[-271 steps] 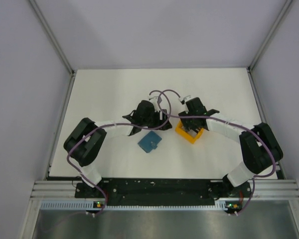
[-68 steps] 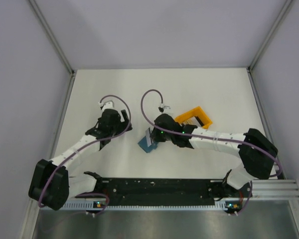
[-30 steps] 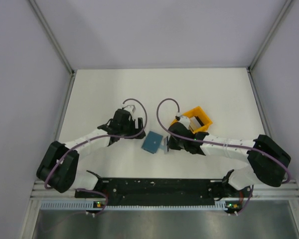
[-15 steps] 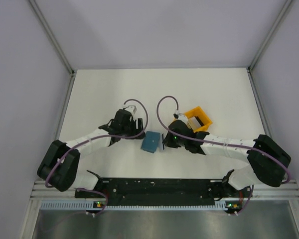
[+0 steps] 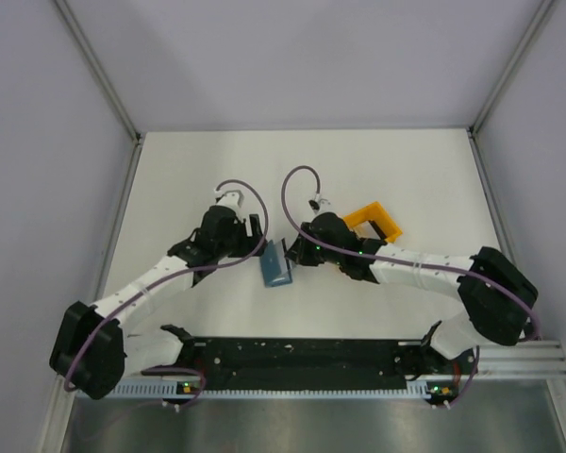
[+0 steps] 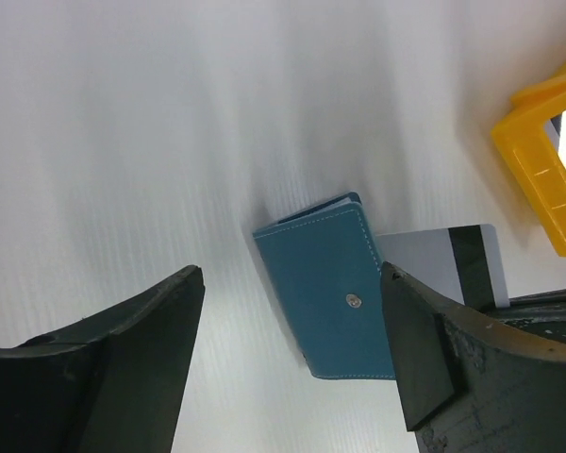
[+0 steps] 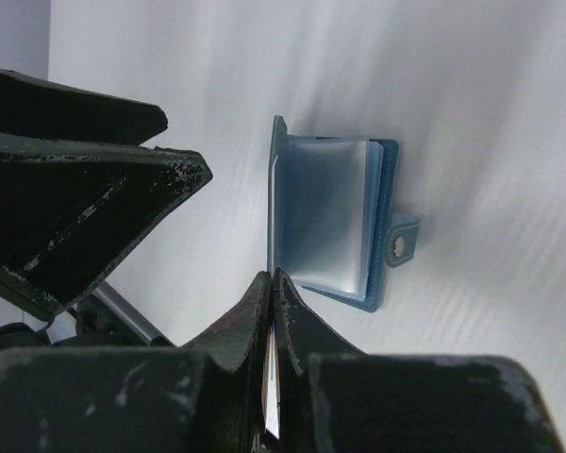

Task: Put the credit cards into the card holder
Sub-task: Open the card holder at the center of the board.

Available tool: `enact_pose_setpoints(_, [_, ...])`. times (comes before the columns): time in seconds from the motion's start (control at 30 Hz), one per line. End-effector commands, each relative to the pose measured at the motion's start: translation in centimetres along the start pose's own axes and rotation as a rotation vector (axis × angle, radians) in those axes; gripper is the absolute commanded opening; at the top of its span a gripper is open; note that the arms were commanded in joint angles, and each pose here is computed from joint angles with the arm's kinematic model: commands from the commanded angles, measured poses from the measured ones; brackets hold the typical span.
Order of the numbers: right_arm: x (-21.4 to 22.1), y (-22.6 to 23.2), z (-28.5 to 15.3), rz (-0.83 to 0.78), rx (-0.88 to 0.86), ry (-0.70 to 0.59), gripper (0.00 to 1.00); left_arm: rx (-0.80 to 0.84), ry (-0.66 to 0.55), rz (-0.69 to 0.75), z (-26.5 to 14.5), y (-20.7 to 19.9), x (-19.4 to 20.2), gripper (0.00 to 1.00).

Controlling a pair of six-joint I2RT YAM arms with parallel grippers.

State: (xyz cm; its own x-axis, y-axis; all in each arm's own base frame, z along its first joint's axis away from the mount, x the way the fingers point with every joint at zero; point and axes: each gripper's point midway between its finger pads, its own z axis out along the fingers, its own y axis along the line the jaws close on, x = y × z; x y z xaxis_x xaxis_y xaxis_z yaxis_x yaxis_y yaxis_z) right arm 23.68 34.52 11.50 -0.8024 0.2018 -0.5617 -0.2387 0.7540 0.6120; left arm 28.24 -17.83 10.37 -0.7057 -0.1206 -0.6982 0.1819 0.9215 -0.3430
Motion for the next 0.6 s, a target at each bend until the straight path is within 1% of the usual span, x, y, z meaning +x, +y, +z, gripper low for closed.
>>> enact_pose_setpoints(0.0, [-1.4, 3.5, 1.2, -0.023, -0.116, 0.01, 0.0, -0.073, -0.086, -0.02, -1.7, 1.4, -2.0, 0.8])
enact_pose_setpoints(0.2, [-0.1, 4.6, 2.5, -0.022, -0.166, 0.074, 0.0, -0.097, -0.102, -0.073, -3.0, 2.9, -1.1, 0.8])
enact_pose_setpoints(0.33, [0.0, 6.1, 2.3, -0.048, -0.221, 0.07, 0.0, -0.09, -0.11, -0.11, -3.3, 3.2, -0.7, 0.81])
enact_pose_setpoints(0.57, [0.1, 8.5, 1.8, -0.089, -0.29, 0.085, 0.0, -0.124, -0.134, -0.161, -4.2, 4.1, -1.2, 0.8])
